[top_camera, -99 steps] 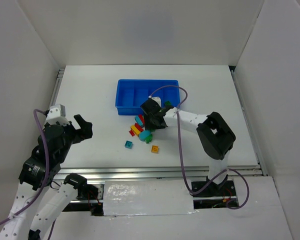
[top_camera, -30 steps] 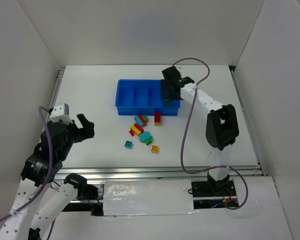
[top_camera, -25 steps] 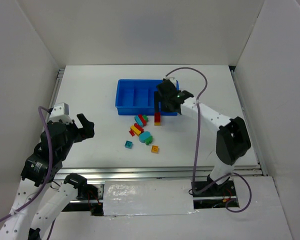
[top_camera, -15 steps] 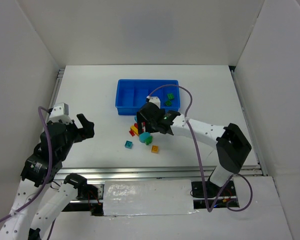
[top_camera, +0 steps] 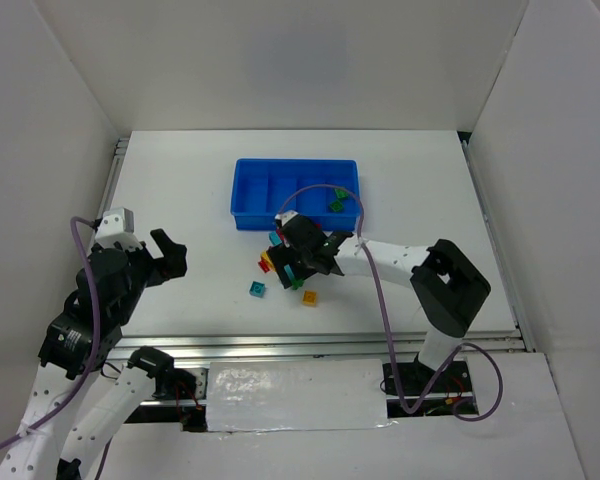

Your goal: Sort the legos into containers by color

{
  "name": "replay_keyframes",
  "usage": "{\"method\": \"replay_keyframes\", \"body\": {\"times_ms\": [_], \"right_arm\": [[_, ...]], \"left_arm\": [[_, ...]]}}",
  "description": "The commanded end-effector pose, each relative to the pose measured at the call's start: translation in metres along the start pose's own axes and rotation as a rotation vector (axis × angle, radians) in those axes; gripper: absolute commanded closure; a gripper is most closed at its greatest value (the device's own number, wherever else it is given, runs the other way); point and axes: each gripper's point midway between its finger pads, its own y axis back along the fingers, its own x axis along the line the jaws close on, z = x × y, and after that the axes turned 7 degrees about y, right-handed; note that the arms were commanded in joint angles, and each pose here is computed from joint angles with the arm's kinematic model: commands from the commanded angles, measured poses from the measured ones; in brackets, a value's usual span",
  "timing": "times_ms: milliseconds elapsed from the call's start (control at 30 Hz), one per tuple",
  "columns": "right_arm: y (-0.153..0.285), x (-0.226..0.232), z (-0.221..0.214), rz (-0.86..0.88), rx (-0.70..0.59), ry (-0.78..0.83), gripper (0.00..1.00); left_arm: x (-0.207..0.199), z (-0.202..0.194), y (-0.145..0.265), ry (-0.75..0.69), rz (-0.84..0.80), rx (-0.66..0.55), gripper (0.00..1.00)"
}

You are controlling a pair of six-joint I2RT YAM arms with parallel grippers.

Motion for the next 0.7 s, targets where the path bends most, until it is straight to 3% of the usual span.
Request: {"method": "replay_keyframes", "body": {"times_ms": [0, 367, 533, 667], "right_arm": [[-0.007, 0.007, 0.014, 0.084, -0.054, 0.094, 0.08], [-0.033, 0.003, -0.004, 0.070, 0.019, 0.137, 0.20], [-0.034, -0.003, -0.009, 0.031, 0.029, 0.120, 0.40], [-0.028, -0.004, -0.003, 0.021, 0.000, 0.111, 0.48]], "left_arm": [[-0.007, 0.006, 0.000, -0.002, -0.034, -0.029, 0.00], [-0.007, 0.005, -0.001, -0.004, -0.032, -0.023, 0.01], [-0.007, 0.005, -0.001, -0.006, -0.035, -0.022, 0.01], [-0.007, 0.005, -0.002, -0.008, -0.033, -0.021, 0.00]]}}
